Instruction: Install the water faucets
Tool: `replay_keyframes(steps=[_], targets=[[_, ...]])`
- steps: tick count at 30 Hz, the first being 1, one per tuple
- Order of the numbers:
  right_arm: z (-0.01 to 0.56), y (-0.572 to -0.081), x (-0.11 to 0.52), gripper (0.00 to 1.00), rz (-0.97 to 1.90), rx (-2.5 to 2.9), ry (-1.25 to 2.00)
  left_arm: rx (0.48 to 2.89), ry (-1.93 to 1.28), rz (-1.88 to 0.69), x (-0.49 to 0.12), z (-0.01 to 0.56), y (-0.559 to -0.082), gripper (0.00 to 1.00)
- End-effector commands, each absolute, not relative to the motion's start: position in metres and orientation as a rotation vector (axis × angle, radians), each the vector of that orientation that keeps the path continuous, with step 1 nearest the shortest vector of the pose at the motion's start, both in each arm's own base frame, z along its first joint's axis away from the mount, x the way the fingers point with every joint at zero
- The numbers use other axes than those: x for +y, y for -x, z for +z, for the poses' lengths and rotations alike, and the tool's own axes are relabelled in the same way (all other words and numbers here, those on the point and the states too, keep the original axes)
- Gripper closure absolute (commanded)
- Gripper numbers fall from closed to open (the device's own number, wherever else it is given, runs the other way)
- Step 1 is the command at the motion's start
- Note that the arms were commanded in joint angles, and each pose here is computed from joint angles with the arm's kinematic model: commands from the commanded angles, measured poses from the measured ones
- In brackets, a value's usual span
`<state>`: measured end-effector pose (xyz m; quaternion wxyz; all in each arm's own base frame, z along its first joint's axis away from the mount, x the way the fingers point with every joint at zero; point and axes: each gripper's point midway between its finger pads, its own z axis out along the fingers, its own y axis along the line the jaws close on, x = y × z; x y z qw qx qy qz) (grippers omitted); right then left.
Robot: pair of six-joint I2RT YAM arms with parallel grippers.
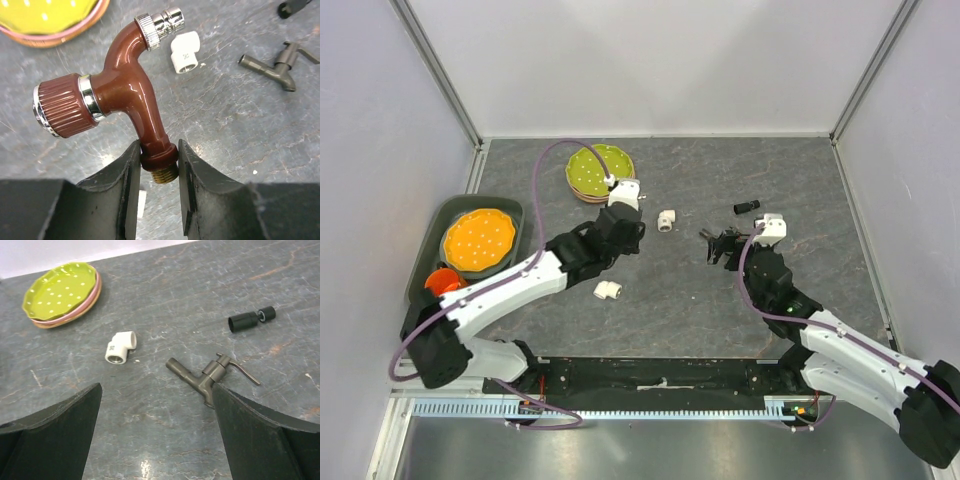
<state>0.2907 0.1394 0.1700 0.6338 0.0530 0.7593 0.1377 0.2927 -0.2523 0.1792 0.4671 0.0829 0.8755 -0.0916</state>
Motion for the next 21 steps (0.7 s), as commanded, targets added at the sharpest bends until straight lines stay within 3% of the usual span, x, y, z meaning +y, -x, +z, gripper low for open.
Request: replay_keyframes(steps=[1, 9, 21], targets=[[0.213, -0.289, 0.156, 0.02, 0.468, 1.653, -0.085, 1.956, -0.462, -0.214, -0.244, 0.233, -0.287, 0.98], [0.241, -0.275, 0.182, 0.02, 0.694, 1.613, 0.062, 1.776, -0.757, -0.208, -0.235, 0.263, -0.266, 0.98], [0.255, -0.244, 0.235, 0.02, 1.096, 1.562, 0.362, 1.488, -1.206, -0.204, -0.253, 0.234, -0.243, 0.98]])
